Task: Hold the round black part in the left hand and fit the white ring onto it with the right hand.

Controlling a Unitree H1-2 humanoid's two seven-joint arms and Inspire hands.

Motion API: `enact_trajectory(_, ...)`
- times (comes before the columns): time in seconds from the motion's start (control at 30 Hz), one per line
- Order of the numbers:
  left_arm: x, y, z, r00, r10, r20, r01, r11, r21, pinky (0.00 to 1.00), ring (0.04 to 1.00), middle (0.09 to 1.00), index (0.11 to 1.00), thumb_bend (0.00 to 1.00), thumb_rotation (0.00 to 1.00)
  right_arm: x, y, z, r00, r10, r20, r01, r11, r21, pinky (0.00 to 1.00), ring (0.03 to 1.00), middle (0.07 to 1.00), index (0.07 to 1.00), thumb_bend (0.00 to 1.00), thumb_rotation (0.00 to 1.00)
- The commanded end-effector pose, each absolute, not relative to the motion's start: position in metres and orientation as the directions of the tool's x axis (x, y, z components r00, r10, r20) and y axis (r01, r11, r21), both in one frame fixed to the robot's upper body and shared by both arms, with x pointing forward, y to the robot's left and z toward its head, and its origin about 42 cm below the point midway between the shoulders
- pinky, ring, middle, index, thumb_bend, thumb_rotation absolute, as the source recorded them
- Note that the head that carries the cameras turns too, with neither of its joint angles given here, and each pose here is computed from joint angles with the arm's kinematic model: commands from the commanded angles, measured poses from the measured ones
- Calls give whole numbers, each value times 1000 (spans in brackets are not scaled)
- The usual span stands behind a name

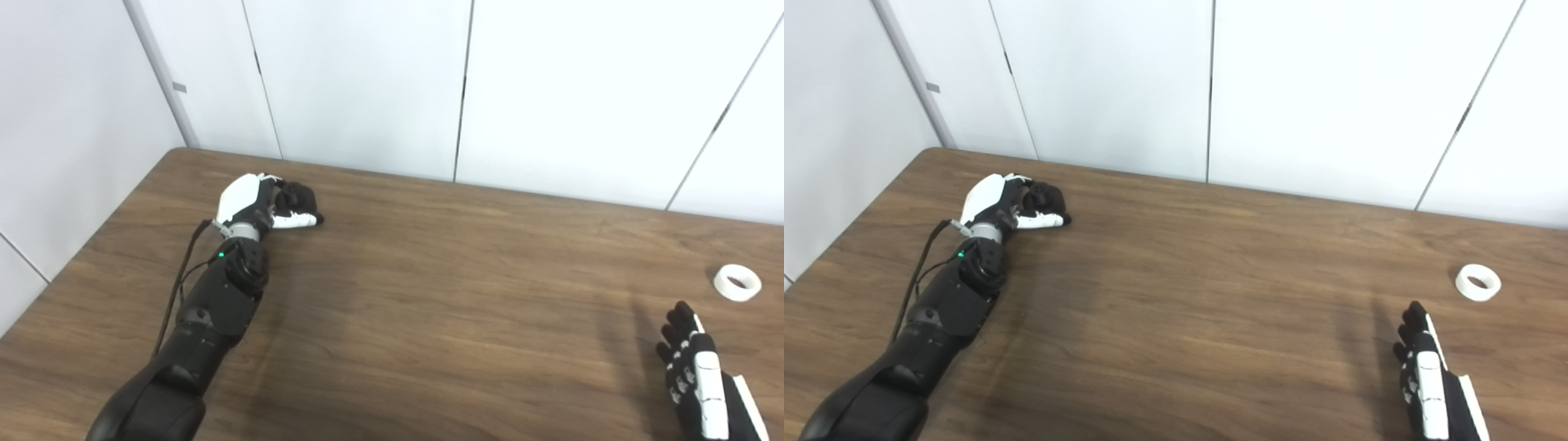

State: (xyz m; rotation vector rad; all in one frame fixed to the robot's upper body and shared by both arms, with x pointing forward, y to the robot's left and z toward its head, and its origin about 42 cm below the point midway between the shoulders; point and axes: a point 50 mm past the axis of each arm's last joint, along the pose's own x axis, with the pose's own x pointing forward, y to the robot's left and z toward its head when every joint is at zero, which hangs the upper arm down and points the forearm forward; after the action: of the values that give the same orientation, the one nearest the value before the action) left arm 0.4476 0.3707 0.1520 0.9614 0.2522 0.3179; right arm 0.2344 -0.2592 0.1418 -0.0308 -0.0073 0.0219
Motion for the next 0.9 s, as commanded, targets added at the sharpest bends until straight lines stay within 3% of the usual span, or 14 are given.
enact_trajectory(0.0, 465, 378, 190, 925, 379, 19, -224, 503, 834, 1000, 994, 923, 728, 962, 353, 236, -260, 150, 997, 25, 76, -23, 999, -29, 1000, 1000, 1000, 1000, 286, 1000)
enact_trajectory(0.17, 464, 379, 188, 924, 382, 32, -233, 495, 837, 1000, 978, 896, 666, 930, 303, 236, -262, 149, 997, 25, 74, -22, 999, -37, 1000, 1000, 998, 1000, 303, 1000)
enact_trajectory(0.3, 462, 380, 186, 923, 383, 42, -253, 520, 816, 1000, 962, 861, 584, 864, 158, 236, -262, 150, 997, 22, 71, -21, 999, -24, 1000, 1000, 1000, 1000, 309, 1000)
enact_trajectory(0.33, 462, 380, 185, 923, 382, 48, -259, 525, 811, 1000, 952, 846, 537, 699, 111, 236, -263, 150, 997, 22, 70, -20, 1000, -23, 1000, 1000, 1000, 1000, 310, 1000)
enact_trajectory(0.37, 461, 381, 184, 924, 377, 56, -263, 523, 811, 1000, 945, 837, 507, 596, 82, 236, -263, 150, 997, 21, 70, -20, 1000, -22, 1000, 1000, 1000, 1000, 311, 1000)
enact_trajectory(0.43, 459, 381, 183, 926, 374, 62, -264, 520, 812, 1000, 926, 811, 489, 543, 58, 236, -263, 150, 997, 23, 69, -22, 1000, -19, 1000, 1000, 1000, 1000, 315, 1000)
enact_trajectory(0.87, 451, 384, 183, 930, 358, 89, -264, 477, 838, 1000, 903, 766, 484, 523, 48, 238, -266, 152, 996, 34, 77, -33, 999, -20, 1000, 1000, 1000, 1000, 350, 1000)
